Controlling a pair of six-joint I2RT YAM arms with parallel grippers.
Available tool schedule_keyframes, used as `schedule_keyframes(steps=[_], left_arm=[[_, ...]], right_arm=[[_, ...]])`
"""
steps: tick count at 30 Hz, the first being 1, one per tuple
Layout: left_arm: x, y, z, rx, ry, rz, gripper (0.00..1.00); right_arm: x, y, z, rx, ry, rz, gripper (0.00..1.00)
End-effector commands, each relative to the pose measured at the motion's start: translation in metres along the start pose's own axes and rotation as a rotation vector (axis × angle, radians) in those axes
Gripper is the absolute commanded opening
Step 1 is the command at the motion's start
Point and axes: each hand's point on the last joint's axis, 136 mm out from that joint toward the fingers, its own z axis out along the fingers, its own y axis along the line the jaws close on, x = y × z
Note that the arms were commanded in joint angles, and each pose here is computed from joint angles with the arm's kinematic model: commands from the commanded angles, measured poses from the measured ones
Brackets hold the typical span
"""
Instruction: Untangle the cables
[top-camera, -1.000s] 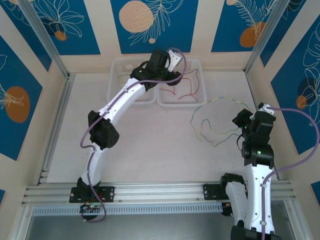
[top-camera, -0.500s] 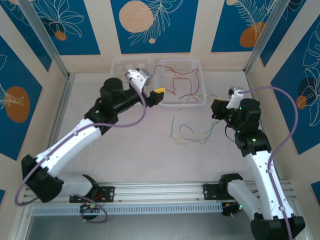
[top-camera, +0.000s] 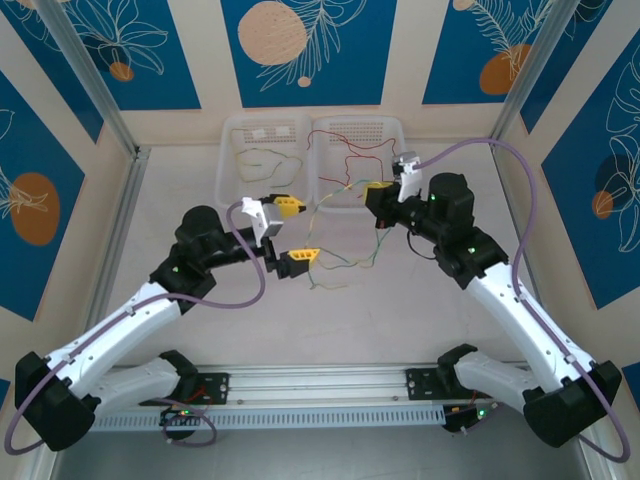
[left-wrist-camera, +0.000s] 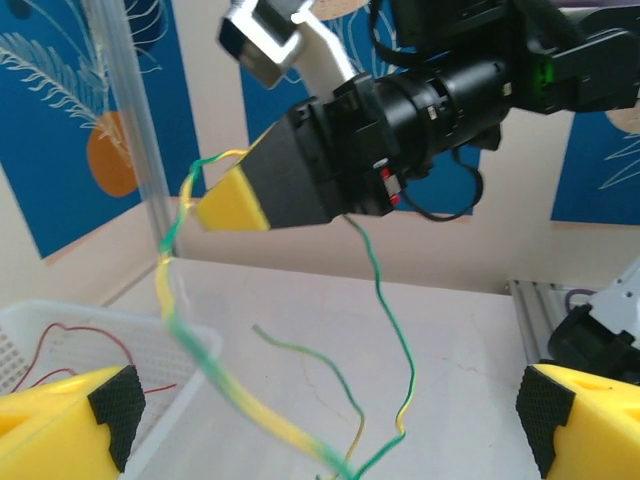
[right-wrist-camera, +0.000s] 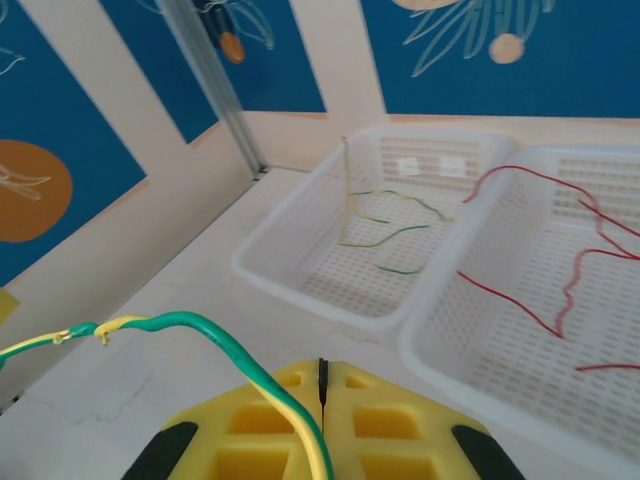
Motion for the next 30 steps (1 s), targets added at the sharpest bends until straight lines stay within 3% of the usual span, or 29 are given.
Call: schedule_keyframes(steps=[1, 9, 16, 19, 30], left_arm=[[0.009, -0.005, 0.016, 0.085, 0.019, -0.038, 0.96], [0.048, 0.032, 0.034, -0.056, 0.093, -0.017, 0.96], [0.063, 0.023, 0.054, 0.076, 0.144, -0.053, 0.95], [0.069, 0.012, 0.061, 0.160, 0.171, -0.070, 0.91], [0.078, -0.003, 0.068, 0.246, 0.208, -0.079, 0.92]], right_arm=[[-0.031, 0.014, 0.002, -0.038, -0.112, -0.010, 0.00], [-0.038, 0.034, 0.002, -0.150, -0.134, 0.087, 0.00], [-0.039, 0.046, 0.008, -0.233, -0.141, 0.164, 0.00], [-0.043, 0.044, 0.011, -0.218, -0.161, 0.168, 0.00], [-0.063, 0.027, 0.014, -0.114, -0.189, 0.157, 0.00]])
